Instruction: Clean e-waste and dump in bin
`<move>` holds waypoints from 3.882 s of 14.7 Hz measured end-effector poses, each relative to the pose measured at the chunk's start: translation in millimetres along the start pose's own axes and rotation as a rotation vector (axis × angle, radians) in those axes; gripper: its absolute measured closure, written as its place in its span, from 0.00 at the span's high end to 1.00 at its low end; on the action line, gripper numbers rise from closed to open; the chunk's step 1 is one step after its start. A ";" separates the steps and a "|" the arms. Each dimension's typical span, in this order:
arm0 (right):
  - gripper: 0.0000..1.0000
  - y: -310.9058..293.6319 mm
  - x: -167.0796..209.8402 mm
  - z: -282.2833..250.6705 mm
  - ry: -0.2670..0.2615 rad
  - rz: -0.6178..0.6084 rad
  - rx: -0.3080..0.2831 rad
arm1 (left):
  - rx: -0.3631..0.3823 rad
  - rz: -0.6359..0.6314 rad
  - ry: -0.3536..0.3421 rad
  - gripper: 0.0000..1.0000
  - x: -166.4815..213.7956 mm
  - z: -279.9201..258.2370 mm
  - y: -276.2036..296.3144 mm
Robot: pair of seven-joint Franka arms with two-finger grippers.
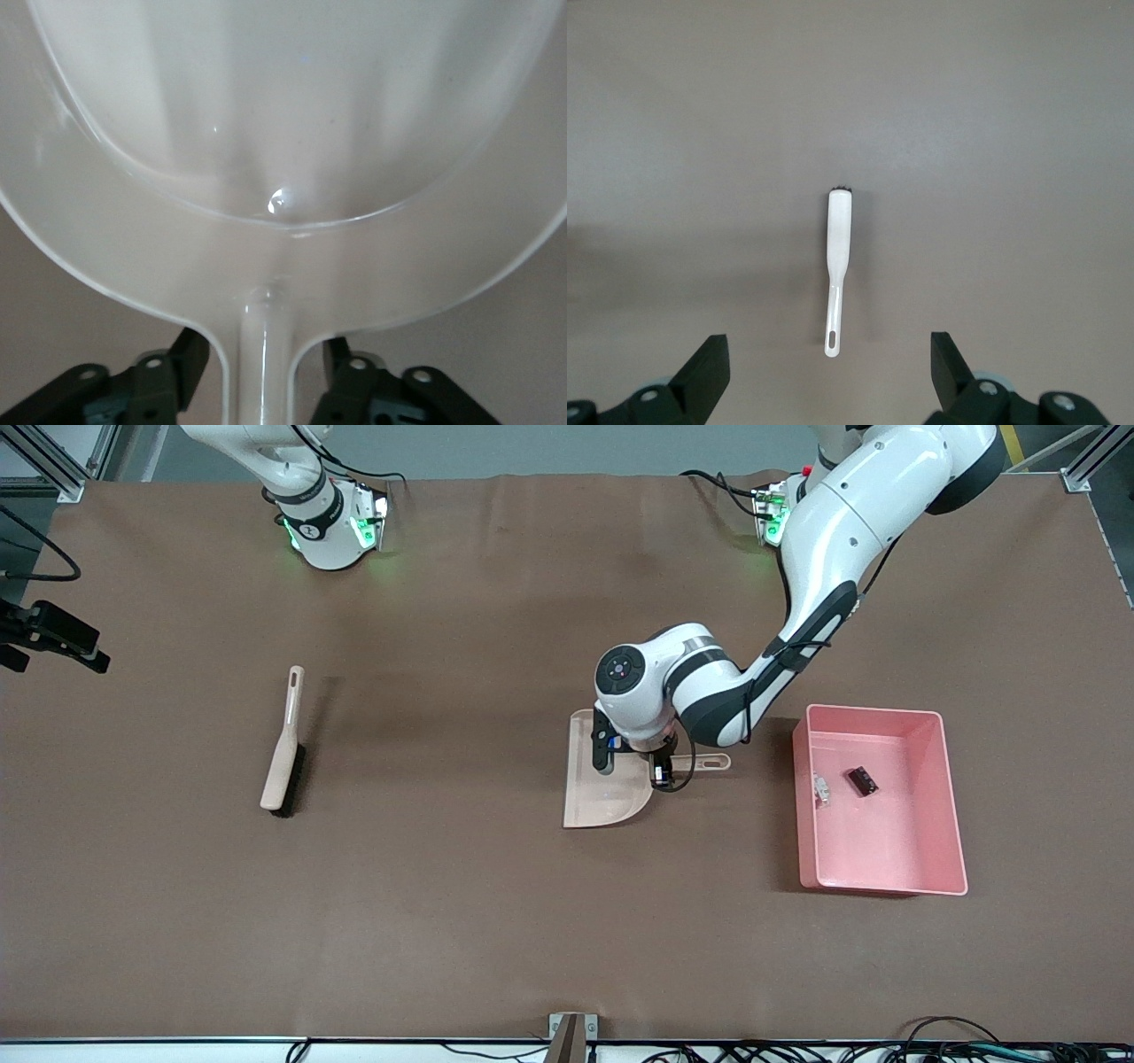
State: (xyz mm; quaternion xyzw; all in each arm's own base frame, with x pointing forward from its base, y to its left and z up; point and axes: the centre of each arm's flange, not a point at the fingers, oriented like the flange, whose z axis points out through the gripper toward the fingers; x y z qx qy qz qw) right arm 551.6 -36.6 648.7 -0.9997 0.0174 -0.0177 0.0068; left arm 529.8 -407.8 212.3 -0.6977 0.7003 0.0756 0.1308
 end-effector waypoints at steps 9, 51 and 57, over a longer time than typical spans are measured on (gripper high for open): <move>1.00 0.1 0.0 -0.6 0.001 0.001 0.000 | -0.050 -0.686 0.096 1.00 -53.9 -151.5 -30.2; 1.00 2.7 2.3 -4.4 0.026 0.003 -0.025 | -0.291 -1.611 0.219 1.00 -485.7 -293.5 -1.3; 1.00 2.8 2.3 -4.4 0.026 0.003 -0.025 | -0.286 -1.541 0.228 1.00 -463.3 -300.0 0.0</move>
